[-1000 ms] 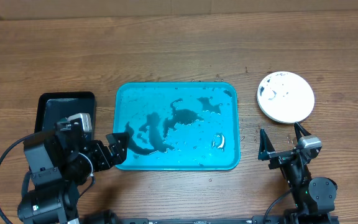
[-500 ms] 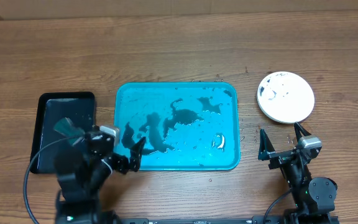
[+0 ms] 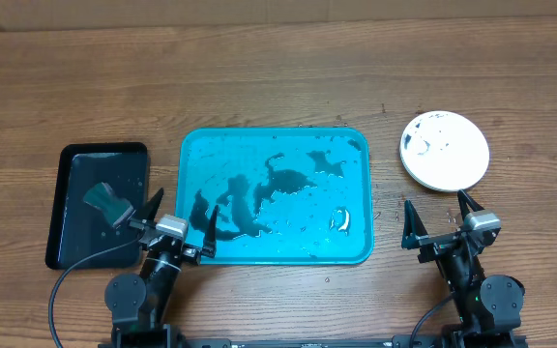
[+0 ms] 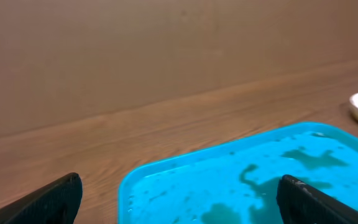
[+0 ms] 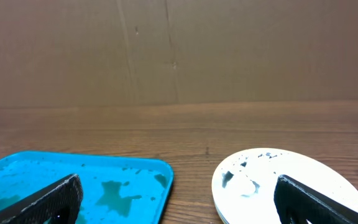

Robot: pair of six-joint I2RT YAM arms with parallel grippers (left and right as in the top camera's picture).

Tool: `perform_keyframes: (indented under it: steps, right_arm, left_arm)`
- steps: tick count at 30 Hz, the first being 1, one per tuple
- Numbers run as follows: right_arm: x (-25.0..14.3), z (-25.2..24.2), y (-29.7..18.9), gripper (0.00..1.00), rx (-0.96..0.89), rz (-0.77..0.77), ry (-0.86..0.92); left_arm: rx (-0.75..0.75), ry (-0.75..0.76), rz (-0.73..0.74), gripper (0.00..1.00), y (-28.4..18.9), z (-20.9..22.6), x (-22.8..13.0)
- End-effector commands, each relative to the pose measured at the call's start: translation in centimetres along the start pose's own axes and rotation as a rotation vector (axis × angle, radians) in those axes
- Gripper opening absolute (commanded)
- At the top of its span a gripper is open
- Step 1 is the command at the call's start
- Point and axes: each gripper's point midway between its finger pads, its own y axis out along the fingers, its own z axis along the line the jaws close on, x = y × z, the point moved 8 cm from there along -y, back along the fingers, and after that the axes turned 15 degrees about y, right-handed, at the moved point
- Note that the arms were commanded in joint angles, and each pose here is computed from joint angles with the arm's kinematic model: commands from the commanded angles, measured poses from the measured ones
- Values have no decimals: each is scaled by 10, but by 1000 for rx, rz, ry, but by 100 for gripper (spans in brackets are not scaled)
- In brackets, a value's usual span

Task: Clean dirty plates on tray and stack at the side

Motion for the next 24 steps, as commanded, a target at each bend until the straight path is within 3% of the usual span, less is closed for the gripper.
perform_keyframes:
  steps: [1,4,10,24]
  right_arm:
    - [-2,-1,0,100,-7,-7,-1]
    - [-2,-1,0,100,-7,-7,-1]
    - [-2,-1,0,100,-7,-7,-1]
    - [-2,-1,0,100,-7,-7,-1]
  left_arm:
    - [91,-7,70,100,-2,4,-9]
    - [109,-34,171,100,-7,0,-24]
    - [157,-47,79,100,-12,3,-9]
    - [225,-119,112,100,-12,7,-14]
